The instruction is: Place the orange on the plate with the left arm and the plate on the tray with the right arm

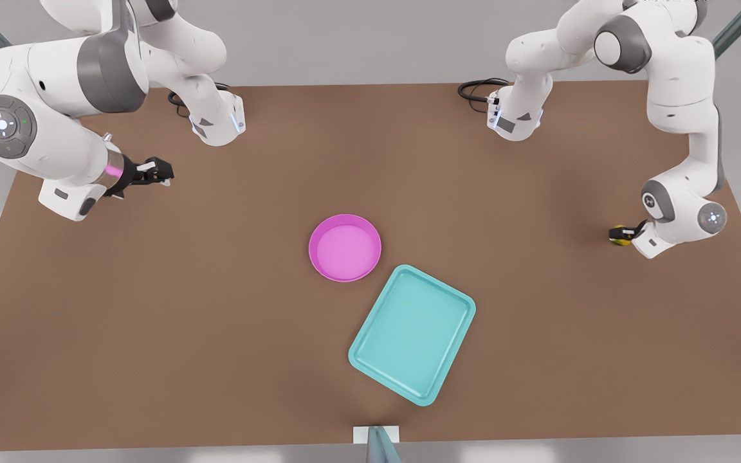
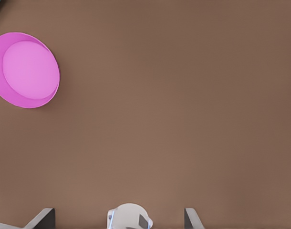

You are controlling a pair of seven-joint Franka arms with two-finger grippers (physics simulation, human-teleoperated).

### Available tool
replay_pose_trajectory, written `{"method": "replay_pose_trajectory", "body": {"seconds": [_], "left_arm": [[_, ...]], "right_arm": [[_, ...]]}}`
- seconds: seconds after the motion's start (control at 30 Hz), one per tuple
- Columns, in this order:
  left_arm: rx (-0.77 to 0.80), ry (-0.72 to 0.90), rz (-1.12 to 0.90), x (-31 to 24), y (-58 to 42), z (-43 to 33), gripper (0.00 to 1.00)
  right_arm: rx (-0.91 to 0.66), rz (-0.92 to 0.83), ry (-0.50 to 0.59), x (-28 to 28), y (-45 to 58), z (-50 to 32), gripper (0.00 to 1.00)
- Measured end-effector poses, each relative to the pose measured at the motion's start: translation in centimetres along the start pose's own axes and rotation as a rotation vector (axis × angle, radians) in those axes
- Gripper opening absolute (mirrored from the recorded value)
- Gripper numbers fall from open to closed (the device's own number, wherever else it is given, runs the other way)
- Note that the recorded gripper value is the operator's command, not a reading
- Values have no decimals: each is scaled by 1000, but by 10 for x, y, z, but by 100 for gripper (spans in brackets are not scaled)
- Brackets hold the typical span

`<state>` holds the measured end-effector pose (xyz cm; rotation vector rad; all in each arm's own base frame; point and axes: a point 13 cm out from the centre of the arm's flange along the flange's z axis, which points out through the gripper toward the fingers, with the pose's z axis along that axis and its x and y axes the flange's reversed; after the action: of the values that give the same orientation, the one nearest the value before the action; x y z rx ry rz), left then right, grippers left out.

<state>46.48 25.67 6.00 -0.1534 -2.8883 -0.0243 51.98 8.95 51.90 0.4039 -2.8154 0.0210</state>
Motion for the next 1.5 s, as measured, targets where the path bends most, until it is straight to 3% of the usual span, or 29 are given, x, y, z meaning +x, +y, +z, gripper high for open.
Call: {"method": "replay_pose_trajectory", "body": {"seconds": [0.17, 0.2, 0.23, 0.27, 0.43, 0.53, 0.63, 0.73, 0.8, 0.93, 1.07, 1.1, 1.13, 1.33, 1.43, 1.5], "left_arm": [[4, 20, 31, 3, 1, 19, 100], [4, 23, 37, 3, 1, 23, 95], [3, 25, 42, 3, 1, 26, 70], [1, 25, 47, 3, 2, 27, 60], [-13, 14, 65, 0, 4, 25, 60], [-29, -34, 107, -21, -22, -28, 60], [-38, -40, 277, -69, -146, -74, 60], [-51, -62, 522, -127, -380, -129, 60], [-33, -47, 617, -126, -535, -133, 60], [73, -16, 602, -101, -721, -119, 60], [149, 3, 462, -85, -798, -100, 60], [156, 1, 421, -83, -809, -92, 66], [162, -2, 379, -81, -817, -87, 100], [85, -11, 155, -78, -784, -104, 100], [-53, -113, -98, -133, -579, -263, 100], [-126, -138, -246, -140, -448, -331, 100]], "right_arm": [[-1, 3, -2, -1, -1, 0, 100], [-2, 5, -2, -1, -1, 0, 100], [-2, 7, -2, -1, -2, 0, 100], [-2, 8, -2, -1, -2, 0, 100], [-2, 9, -1, -2, -3, 1, 100], [-4, 15, 0, -2, -6, 2, 100], [-6, 17, 0, -2, -7, 2, 100], [-9, 20, 6, -2, -9, 5, 100], [-11, 24, 8, -1, -12, 6, 100], [-12, 23, 10, -2, -11, 8, 100], [-14, 22, 12, -3, -11, 11, 100], [-14, 22, 12, -3, -11, 11, 100], [-14, 22, 12, -4, -11, 11, 100], [-50, -10, 66, -15, 5, 50, 100], [-104, -104, 108, -29, 65, 116, 100], [-136, -173, 96, -38, 121, 166, 100]]}}
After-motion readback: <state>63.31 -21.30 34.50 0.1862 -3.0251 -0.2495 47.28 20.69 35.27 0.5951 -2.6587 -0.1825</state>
